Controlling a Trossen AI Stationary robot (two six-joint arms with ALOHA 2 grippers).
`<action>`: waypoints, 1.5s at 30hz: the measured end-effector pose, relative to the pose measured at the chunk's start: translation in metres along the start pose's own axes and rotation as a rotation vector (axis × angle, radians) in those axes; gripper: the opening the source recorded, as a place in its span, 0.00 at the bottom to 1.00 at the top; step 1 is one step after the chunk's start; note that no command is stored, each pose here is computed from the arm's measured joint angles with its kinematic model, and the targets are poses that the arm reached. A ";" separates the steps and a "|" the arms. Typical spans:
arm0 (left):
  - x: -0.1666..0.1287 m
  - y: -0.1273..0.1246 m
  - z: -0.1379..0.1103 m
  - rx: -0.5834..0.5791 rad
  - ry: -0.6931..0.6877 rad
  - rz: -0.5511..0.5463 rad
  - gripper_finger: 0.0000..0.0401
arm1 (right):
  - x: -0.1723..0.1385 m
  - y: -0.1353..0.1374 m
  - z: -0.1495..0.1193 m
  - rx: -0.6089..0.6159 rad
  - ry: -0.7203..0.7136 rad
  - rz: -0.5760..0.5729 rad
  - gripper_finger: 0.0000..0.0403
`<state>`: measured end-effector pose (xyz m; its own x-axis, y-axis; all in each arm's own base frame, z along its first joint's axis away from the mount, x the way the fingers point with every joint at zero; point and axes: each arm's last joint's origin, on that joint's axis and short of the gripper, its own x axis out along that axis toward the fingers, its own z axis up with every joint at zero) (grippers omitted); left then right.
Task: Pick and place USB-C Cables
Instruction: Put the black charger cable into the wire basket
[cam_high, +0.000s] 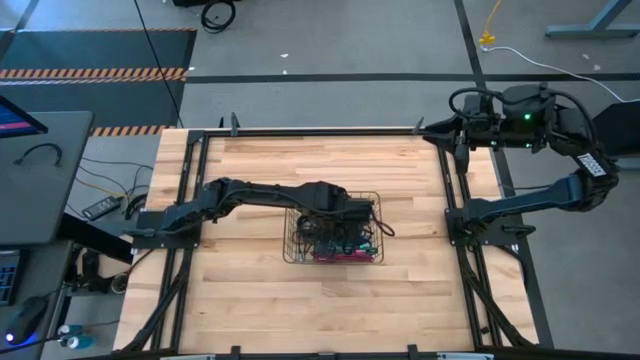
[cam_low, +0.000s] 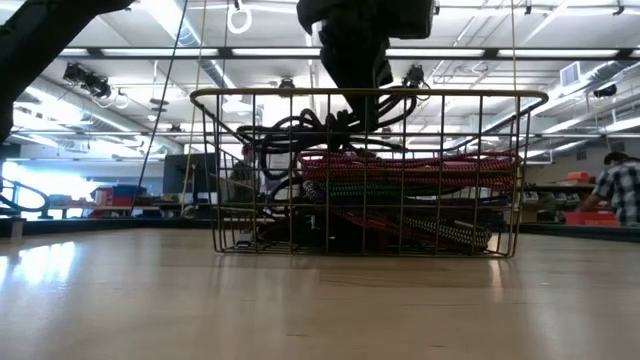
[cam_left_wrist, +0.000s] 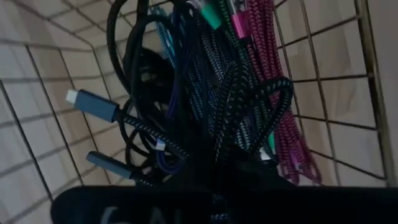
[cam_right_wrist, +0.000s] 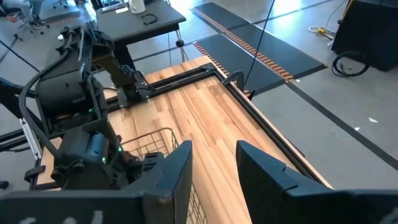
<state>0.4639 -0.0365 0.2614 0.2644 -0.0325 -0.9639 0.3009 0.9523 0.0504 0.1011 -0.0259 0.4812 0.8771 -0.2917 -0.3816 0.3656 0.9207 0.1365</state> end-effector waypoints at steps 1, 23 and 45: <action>0.000 0.000 0.000 0.019 -0.002 0.001 0.03 | 0.001 0.000 0.000 0.001 0.004 0.000 0.32; 0.007 0.050 -0.007 0.039 -0.079 -0.007 0.03 | 0.019 0.001 -0.001 0.022 0.088 -0.016 0.32; 0.043 0.061 -0.017 0.015 -0.105 -0.061 0.03 | 0.019 0.002 -0.001 0.022 0.084 -0.016 0.32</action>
<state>0.4781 0.0254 0.2191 0.3392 -0.1220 -0.9328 0.3323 0.9432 -0.0025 0.1181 -0.0298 0.4734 0.8423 -0.2829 -0.4588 0.3872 0.9097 0.1499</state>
